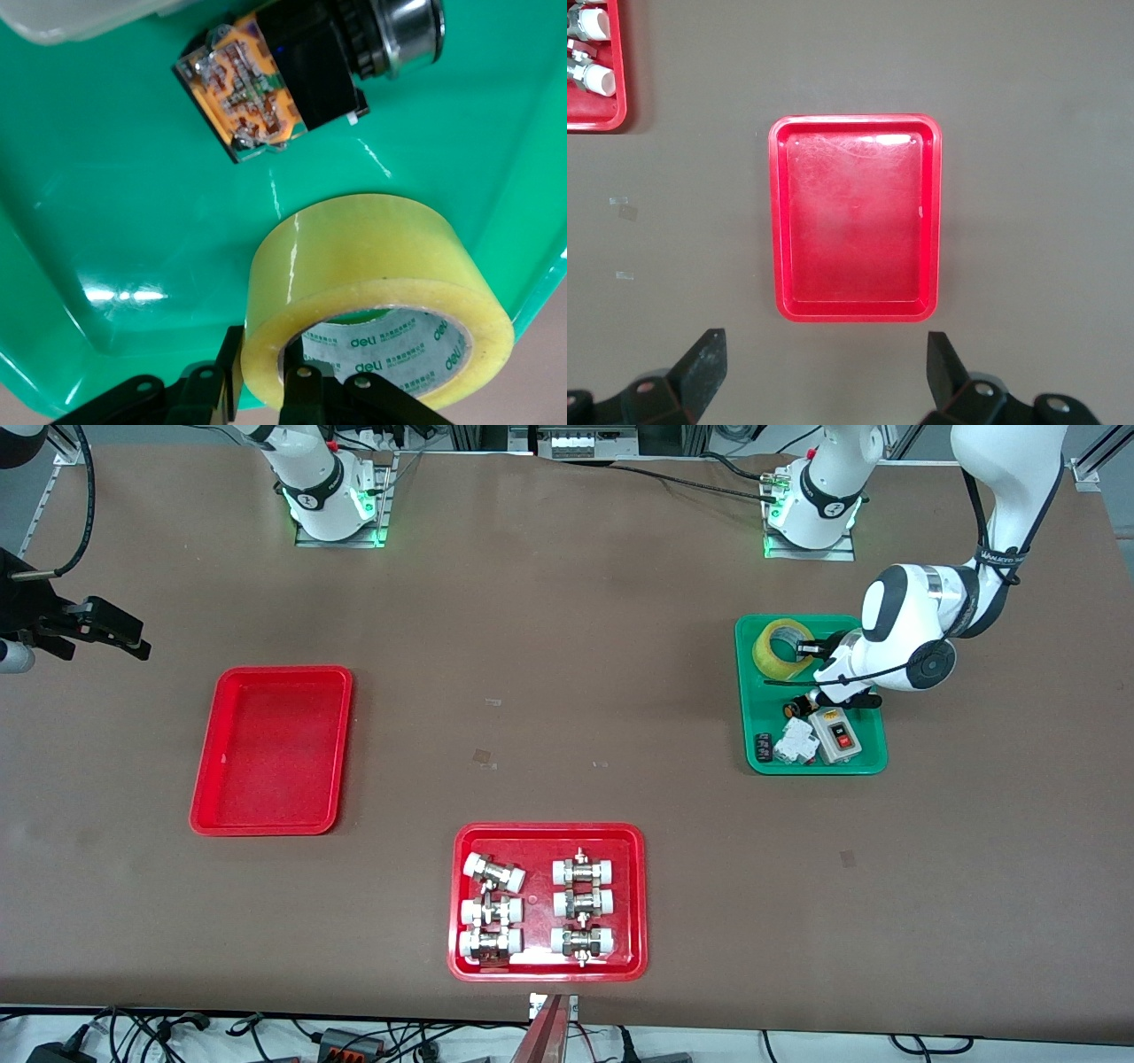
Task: Left arm passes tape to right arm into tray
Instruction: 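Grasp the yellow tape roll with the left gripper, then lift the tape with the left gripper while the right gripper approaches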
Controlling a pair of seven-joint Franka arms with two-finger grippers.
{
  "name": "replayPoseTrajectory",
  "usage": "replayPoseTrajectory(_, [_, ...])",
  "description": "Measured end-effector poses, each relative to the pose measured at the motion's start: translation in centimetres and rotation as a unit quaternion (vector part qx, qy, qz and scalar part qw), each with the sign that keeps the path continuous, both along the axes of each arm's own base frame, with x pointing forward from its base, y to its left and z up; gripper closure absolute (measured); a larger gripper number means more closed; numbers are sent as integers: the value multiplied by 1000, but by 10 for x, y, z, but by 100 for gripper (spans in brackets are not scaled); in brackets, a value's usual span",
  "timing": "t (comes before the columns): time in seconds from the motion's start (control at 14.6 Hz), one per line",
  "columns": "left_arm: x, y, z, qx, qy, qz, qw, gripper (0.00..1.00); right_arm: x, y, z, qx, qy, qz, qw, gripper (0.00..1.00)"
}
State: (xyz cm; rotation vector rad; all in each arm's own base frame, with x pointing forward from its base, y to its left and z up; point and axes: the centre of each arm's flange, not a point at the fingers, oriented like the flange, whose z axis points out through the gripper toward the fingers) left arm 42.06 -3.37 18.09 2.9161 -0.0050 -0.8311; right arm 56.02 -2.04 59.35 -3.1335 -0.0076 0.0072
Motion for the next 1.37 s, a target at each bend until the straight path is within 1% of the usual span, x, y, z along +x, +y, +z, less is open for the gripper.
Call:
replayPoseTrajectory(0.07, [3,0,3,0,-1,0,1000,78,0,0,0,0,0,0,1000,0])
replayPoseTrajectory(0.14, [12,1,11,-2,2,0,1000,78,0,0,0,0,0,0,1000,0])
replayPoseTrajectory(0.27, [42,2,50,-6,18,-5,1000,78,0,0,0,0,0,0,1000,0])
replayPoseTrajectory(0.34, [60,1,76,-9,20,-8,1000,78,0,0,0,0,0,0,1000,0])
replayPoseTrajectory(0.48, [88,-8,128,-14,13,-23,1000,78,0,0,0,0,0,0,1000,0])
replayPoseTrajectory(0.62, [105,-43,176,-25,3,-56,998,78,0,0,0,0,0,0,1000,0])
replayPoseTrajectory(0.68, [110,-70,199,-38,-7,-67,997,78,0,0,0,0,0,0,1000,0])
replayPoseTrajectory(0.82, [112,-126,240,-79,-27,-77,994,78,0,0,0,0,0,0,1000,0])
replayPoseTrajectory(1.03, [100,-202,287,-172,-37,-75,982,78,1,1,-5,3,5,0,1000,0])
replayPoseTrajectory(1.16, [96,-239,315,-223,-37,-47,973,78,9,12,-26,19,26,7,999,0])
replayPoseTrajectory(1.37, [90,-302,339,-265,-58,0,962,78,18,33,-60,45,64,18,997,0])
